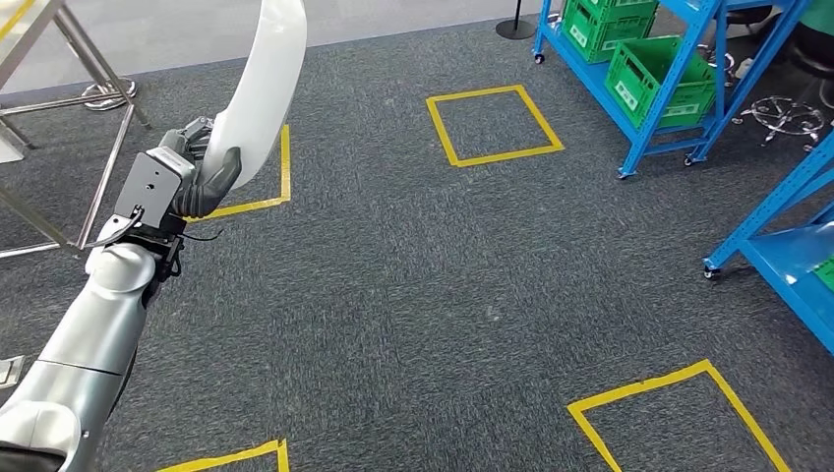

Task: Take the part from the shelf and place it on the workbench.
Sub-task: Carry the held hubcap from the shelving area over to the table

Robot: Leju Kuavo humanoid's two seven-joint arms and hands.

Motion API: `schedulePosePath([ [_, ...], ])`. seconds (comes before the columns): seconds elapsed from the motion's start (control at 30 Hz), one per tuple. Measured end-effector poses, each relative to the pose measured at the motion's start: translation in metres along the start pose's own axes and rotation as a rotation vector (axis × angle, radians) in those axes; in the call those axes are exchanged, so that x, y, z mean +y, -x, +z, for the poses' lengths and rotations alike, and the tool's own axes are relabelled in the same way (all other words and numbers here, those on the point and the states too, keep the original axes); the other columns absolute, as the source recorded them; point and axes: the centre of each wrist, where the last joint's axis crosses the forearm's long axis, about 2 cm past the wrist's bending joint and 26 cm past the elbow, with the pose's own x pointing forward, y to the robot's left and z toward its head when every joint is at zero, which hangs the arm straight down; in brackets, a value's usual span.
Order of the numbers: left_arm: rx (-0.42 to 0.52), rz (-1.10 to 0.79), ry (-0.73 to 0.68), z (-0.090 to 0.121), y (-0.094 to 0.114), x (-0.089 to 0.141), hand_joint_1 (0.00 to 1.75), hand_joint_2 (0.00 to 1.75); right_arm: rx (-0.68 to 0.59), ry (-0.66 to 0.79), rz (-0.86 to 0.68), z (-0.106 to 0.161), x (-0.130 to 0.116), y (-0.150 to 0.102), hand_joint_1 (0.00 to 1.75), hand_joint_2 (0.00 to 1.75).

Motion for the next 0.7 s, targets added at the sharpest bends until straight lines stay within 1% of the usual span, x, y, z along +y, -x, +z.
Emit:
schedulePosePath([
  [0.23,0.027,0.002,0.001,0.013,0.008,-0.002,1.75,1.75,0.003,0.006,-0.001,0.000,-0.003,0.002,0.00,0.00],
  [0.5,0.022,-0.005,-0.019,0.014,0.008,0.011,1.75,1.75,-0.004,0.010,-0.001,0.000,-0.003,-0.001,0.00,0.00],
  [0.7,0.037,0.002,-0.013,0.014,0.009,0.004,1.75,1.75,0.000,0.009,-0.002,0.000,-0.002,0.002,0.00,0.00],
])
